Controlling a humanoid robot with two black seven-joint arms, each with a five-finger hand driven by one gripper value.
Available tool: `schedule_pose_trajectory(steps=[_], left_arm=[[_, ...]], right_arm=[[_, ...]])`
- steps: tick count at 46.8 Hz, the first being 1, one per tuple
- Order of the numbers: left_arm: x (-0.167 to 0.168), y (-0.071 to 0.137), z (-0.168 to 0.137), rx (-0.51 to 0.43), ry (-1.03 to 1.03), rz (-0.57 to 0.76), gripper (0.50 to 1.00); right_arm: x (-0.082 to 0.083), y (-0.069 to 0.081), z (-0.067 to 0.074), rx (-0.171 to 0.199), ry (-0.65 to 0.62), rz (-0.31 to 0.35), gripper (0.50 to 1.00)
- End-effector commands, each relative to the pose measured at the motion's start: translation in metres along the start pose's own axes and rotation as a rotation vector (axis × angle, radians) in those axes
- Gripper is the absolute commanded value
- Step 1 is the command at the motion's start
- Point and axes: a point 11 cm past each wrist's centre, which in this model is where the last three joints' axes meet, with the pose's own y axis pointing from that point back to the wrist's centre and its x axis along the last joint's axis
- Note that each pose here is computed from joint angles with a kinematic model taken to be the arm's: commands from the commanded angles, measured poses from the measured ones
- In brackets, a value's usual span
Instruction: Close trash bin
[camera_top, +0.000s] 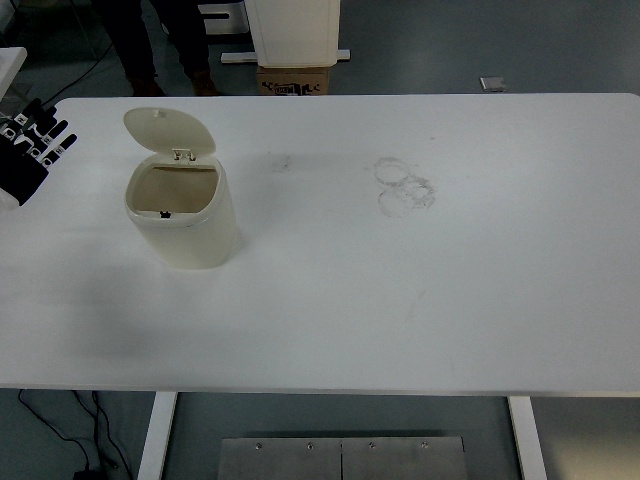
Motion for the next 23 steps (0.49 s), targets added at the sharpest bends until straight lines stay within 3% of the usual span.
schedule_pose_trajectory(steps=[1, 23], left_arm=[[0.0002, 0.0002, 0.0007, -0.002, -0.001, 0.000, 1.000], [0.0007, 0.0008, -0.0002, 0.005, -0.006, 0.001, 1.000]], right_arm=[[-0.0003, 0.0000, 0.0000, 0.000, 0.000, -0.001, 0.991], [-0.0003, 0.0000, 0.0000, 0.000, 0.000, -0.001, 0.991]])
